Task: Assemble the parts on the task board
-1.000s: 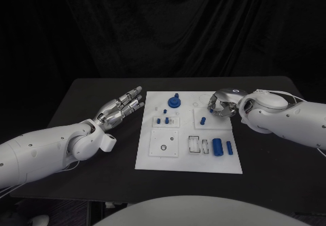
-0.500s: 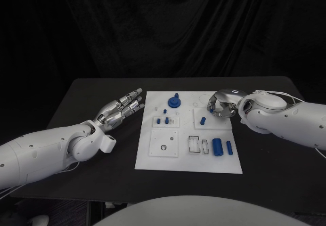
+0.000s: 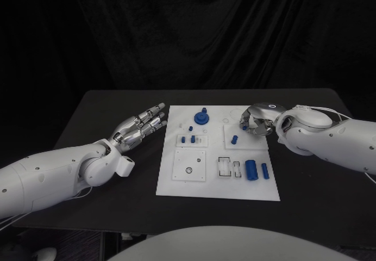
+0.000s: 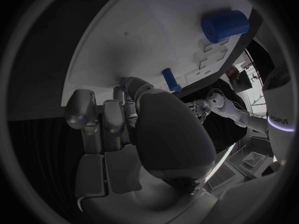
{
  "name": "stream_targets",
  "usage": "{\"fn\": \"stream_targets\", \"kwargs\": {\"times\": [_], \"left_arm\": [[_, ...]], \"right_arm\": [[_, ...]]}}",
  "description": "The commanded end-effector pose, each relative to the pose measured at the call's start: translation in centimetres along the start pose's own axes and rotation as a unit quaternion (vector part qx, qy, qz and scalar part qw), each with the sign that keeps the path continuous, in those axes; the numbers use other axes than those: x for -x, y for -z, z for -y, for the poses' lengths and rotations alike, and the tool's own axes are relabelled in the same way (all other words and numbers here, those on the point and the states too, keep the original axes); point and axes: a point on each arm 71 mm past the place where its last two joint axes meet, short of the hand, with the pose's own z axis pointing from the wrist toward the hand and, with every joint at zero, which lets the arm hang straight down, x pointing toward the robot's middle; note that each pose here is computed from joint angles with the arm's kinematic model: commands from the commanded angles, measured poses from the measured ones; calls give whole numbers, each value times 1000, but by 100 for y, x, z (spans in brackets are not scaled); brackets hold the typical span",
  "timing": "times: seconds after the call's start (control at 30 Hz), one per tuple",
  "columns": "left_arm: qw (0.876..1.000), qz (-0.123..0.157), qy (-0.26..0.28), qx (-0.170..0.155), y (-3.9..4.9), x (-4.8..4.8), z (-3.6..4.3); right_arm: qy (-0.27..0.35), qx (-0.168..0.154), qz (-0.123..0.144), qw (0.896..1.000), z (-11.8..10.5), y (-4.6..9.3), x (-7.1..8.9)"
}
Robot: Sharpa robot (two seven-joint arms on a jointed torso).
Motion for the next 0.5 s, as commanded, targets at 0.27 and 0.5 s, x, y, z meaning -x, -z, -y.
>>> {"fn": "stream_targets", "kwargs": {"times": [0.27,0.5], "left_arm": [[999,-2,9,-49,11,-5,48],[999,-1,9,-48,14,-1,38]], "right_arm": [[-4,7,25,1000,-15,21,77],[-1,7,38,999,-44,19,264]]}}
